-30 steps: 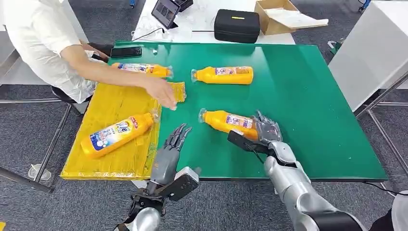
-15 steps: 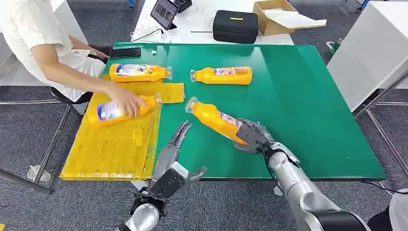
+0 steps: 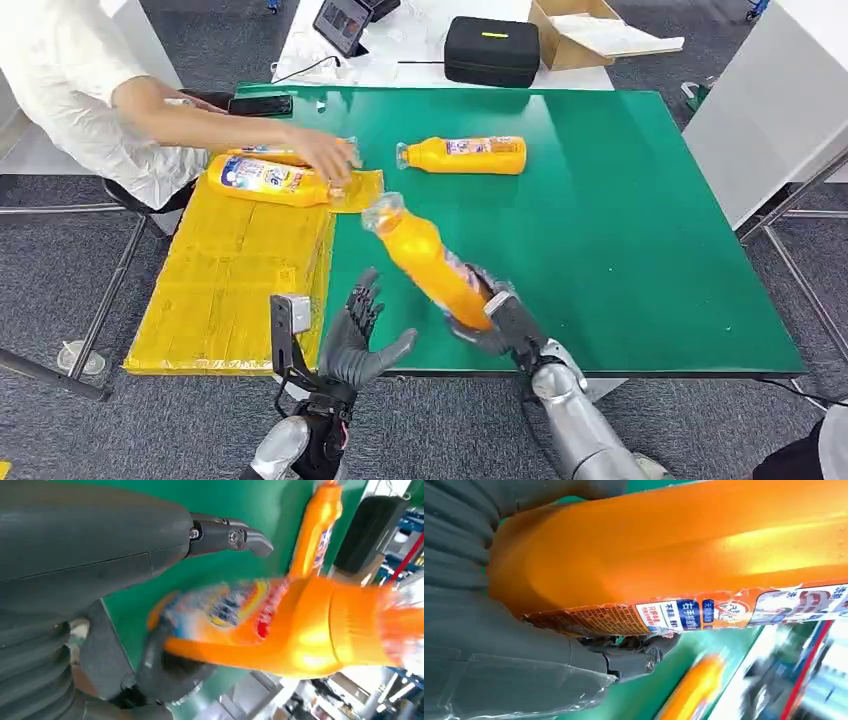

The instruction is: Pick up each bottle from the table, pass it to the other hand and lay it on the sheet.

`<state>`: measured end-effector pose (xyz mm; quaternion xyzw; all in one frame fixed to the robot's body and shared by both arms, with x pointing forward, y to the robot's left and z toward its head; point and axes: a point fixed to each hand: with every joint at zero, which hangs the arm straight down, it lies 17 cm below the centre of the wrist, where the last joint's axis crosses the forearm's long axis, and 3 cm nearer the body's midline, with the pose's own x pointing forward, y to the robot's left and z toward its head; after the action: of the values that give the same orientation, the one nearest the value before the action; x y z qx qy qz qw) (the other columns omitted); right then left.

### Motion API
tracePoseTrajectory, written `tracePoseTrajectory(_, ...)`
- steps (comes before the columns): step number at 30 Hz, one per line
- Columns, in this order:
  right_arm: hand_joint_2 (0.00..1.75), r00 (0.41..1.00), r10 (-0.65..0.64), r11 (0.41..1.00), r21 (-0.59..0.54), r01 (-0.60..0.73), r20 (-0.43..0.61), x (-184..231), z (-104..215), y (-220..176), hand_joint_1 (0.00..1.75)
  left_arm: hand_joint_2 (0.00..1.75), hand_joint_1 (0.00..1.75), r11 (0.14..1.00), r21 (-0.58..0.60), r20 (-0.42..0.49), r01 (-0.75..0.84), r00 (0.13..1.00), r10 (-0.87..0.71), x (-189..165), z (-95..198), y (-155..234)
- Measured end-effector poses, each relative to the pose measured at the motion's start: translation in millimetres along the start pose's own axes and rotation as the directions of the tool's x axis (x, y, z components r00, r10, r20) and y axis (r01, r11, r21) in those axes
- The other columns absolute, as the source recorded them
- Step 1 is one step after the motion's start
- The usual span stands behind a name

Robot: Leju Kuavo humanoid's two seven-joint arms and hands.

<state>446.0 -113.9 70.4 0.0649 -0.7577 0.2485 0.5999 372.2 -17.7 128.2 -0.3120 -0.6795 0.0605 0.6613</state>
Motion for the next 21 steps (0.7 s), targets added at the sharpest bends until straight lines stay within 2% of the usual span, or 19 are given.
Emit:
tracePoseTrajectory(4,1.75,0.998,-0.028,0.997,0.080,0.023,0.055,21.0,-5.6,40.8,1.75,1.75,0.00,1.000,-0.025,0.030,-0.003,1.000,0.004,8.0,-3.1,-4.7)
tracePoseTrajectory(9,1.75,0.996,-0.044,0.990,0.137,0.033,0.081,32.9,-6.6,68.6,1.75,1.75,0.00,0.999,-0.039,0.053,0.000,0.999,0.002,13.6,-4.9,-7.0)
tracePoseTrajectory(18,1.75,0.995,-0.052,0.985,0.166,0.036,0.089,37.1,-5.9,80.4,1.75,1.75,0.00,0.999,-0.041,0.059,-0.001,0.998,0.003,14.9,-4.9,-7.3)
tracePoseTrajectory(21,1.75,0.992,-0.093,0.973,0.219,0.073,0.084,40.2,-2.5,93.0,1.75,1.75,0.00,0.996,-0.088,0.081,-0.023,0.996,0.030,20.5,-2.8,-16.1)
